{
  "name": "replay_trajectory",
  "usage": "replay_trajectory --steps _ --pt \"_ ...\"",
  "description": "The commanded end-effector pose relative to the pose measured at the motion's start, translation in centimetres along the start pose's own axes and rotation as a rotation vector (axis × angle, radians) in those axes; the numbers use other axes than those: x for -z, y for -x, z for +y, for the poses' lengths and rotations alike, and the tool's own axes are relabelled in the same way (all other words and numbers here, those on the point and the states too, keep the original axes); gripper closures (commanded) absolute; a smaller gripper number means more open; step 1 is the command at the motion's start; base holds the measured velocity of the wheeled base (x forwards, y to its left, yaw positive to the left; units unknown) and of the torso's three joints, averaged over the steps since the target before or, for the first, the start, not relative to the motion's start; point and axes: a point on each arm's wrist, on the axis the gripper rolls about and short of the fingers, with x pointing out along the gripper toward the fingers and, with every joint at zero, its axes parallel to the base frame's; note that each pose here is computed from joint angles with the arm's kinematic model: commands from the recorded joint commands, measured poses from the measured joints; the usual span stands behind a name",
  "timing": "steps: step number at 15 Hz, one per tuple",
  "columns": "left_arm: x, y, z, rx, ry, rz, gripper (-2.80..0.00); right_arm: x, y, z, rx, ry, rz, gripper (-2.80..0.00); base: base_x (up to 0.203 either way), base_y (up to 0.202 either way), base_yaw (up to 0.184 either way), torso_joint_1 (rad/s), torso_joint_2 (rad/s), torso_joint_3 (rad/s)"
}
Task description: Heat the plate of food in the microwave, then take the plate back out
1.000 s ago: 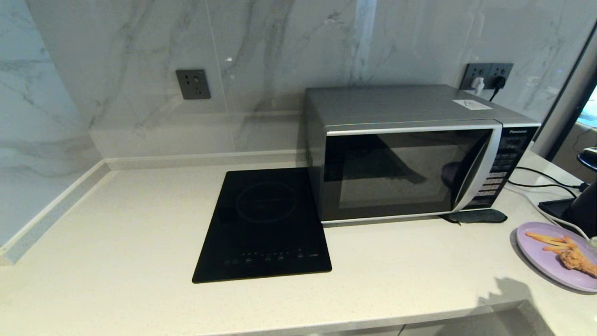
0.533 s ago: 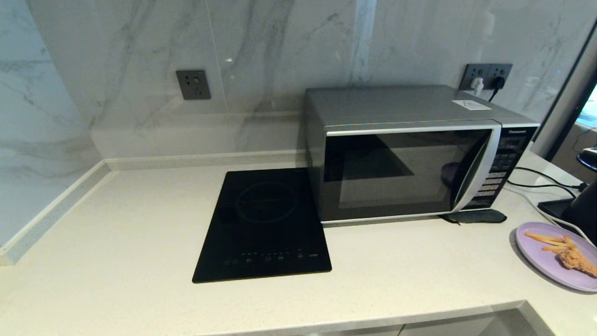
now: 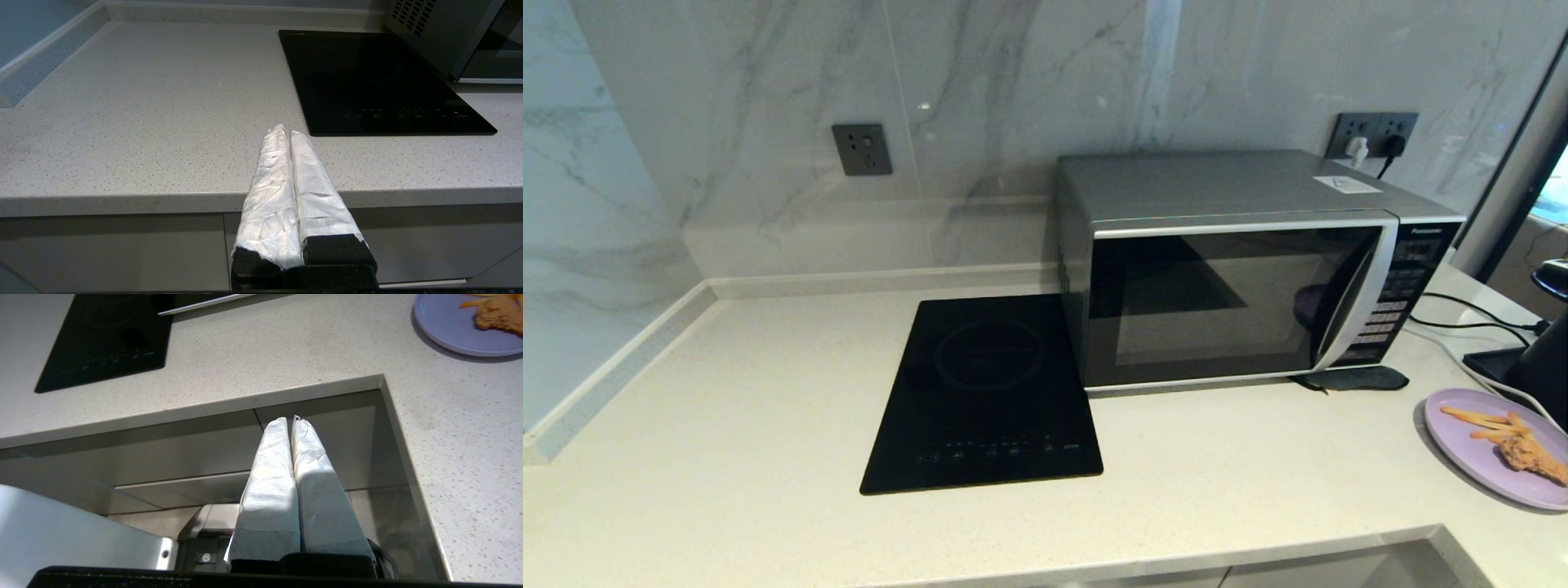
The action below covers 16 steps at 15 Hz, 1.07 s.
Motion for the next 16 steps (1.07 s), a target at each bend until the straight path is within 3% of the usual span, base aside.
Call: replay_trajectory --steps 1,3,5,9,14,16 --pt "0.0 0.0 0.0 0.000 0.001 0.001 0.00 2.1 1.0 -0.6 -0.010 0.027 -0.063 0.00 0.000 0.000 0.000 0.000 0.00 0.000" --pt "0.0 0.0 0.0 0.000 0.001 0.001 0.00 4.9 1.1 -1.4 -0.009 0.122 -0.103 0.00 0.000 0.000 0.000 0.000 0.00 0.000" --pt "0.0 0.0 0.0 0.000 0.001 0.001 0.00 7.0 0.0 -2.2 0.037 0.163 -0.096 0.00 0.000 0.000 0.000 0.000 0.00 0.000" --pt "0.0 0.0 0.0 0.000 0.001 0.001 0.00 7.4 -3.7 -2.8 0.094 0.147 -0.218 0.00 0.000 0.000 0.000 0.000 0.00 0.000" --pt "0.0 0.0 0.0 0.000 0.001 0.001 0.00 9.3 -7.3 -3.8 0.151 0.201 -0.277 0.00 0.000 0.000 0.000 0.000 0.00 0.000" --pt "0.0 0.0 0.0 0.000 0.001 0.001 0.00 9.4 -8.1 -3.9 0.143 0.230 -0.364 0.00 0.000 0.000 0.000 0.000 0.00 0.000"
